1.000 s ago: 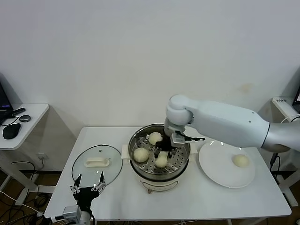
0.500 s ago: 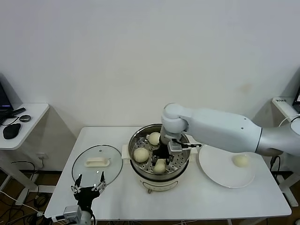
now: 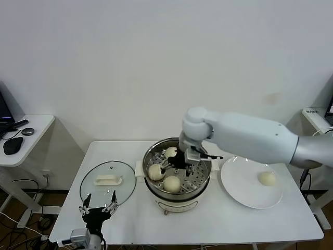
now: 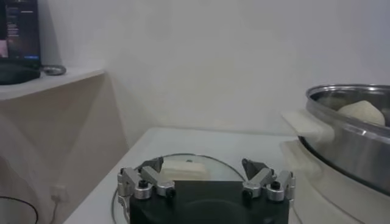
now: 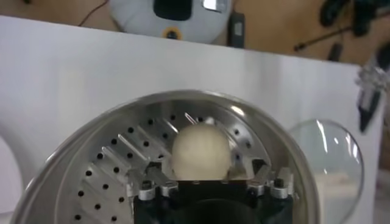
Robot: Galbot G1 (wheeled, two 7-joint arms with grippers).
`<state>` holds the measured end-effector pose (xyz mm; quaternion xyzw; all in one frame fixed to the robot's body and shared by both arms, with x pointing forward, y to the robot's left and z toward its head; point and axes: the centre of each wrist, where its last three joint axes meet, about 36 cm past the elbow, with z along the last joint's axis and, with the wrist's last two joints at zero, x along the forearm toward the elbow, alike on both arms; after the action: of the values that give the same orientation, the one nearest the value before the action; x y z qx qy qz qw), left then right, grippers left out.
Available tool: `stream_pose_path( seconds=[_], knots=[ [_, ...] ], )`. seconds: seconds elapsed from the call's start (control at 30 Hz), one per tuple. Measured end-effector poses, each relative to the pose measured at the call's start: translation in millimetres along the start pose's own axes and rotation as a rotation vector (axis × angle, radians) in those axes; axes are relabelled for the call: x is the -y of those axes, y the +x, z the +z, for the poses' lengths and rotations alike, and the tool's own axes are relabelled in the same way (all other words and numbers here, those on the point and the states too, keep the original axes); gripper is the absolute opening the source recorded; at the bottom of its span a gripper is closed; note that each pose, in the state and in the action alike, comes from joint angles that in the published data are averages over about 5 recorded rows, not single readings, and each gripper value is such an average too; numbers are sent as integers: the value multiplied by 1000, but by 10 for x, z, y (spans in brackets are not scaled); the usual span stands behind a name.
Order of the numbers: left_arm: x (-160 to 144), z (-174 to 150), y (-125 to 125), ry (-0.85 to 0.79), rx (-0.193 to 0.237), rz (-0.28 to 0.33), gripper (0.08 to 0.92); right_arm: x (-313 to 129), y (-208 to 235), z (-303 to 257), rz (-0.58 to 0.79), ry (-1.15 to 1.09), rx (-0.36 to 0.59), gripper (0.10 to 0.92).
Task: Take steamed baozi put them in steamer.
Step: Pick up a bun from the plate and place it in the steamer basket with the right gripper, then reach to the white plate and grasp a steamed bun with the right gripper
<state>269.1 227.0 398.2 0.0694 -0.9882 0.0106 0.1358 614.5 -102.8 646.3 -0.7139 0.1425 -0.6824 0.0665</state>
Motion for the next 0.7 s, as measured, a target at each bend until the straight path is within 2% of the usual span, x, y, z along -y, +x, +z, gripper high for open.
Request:
stream_pose_path(
  seconds=[0.13,0.3,0.53,0.7],
  knots=[
    [1,7,-6,-1,-2,5,823,-134,305,77,30,-136,-33,823],
    [-10,0,-19,2,1,9,823,-438,694,197,79,-429,-101,823],
    [-25,-19,-30,-3,6,16,823,-1013,1142,356,150,-911,-222,823],
    [-61,1,-33,-11,-1,10,823,-1518,1338,448,156,-1164,-289,823]
  ],
)
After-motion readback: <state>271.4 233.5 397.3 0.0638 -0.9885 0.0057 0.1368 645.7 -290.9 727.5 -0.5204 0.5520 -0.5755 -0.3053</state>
